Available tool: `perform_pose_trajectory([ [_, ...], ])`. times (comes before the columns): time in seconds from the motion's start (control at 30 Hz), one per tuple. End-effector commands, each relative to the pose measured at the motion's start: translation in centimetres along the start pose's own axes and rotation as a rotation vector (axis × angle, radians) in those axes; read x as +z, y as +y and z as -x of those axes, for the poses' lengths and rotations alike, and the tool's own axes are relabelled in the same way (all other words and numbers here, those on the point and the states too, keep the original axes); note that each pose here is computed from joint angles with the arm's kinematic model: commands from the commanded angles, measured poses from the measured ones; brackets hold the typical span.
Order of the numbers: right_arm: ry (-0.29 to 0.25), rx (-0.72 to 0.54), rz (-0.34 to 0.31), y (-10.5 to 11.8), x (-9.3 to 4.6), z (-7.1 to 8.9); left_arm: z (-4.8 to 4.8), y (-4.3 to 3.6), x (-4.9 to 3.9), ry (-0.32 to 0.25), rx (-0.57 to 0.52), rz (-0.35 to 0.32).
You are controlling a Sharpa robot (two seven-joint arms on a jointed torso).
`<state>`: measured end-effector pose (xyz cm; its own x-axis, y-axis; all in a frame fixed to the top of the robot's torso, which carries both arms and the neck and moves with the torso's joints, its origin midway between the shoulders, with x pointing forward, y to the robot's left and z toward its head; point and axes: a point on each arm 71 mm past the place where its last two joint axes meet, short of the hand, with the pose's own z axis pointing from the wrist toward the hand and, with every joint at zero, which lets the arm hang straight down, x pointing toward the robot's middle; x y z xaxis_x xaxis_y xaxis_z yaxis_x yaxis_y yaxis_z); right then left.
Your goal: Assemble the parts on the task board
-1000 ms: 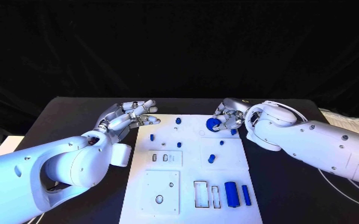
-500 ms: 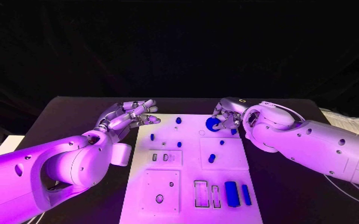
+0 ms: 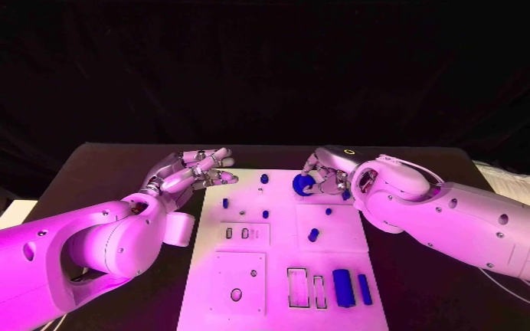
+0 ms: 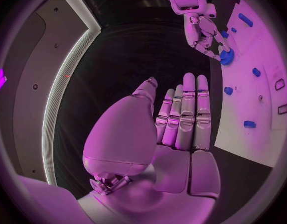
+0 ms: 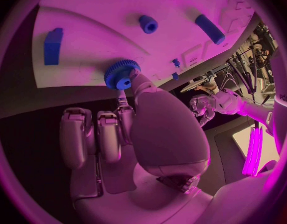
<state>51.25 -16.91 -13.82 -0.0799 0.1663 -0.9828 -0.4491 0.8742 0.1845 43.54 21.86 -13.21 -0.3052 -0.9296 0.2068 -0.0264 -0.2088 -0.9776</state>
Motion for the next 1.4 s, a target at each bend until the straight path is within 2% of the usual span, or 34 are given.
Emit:
perform_pose_trajectory([
  [0.03, -0.042, 0.004, 0.058, 1.4, 0.0, 0.3, -0.30, -0.11, 0.03, 0.026, -0.012, -0.007],
  [0.27, -0.088, 0.004, 0.114, 4.2, 1.0, 0.4, -0.39, -0.11, 0.01, 0.029, -0.014, -0.007],
  [0.6, -0.026, -0.002, 0.157, 7.0, 2.9, -1.8, -0.59, -0.01, 0.22, 0.033, -0.015, -0.007],
  [0.93, 0.001, -0.012, 0.159, 7.7, 4.0, -3.3, -0.63, 0.03, 0.28, 0.033, -0.015, -0.005],
  [1.4, 0.012, -0.014, 0.166, 8.4, 4.5, -3.6, -0.64, 0.04, 0.29, 0.033, -0.015, -0.004],
])
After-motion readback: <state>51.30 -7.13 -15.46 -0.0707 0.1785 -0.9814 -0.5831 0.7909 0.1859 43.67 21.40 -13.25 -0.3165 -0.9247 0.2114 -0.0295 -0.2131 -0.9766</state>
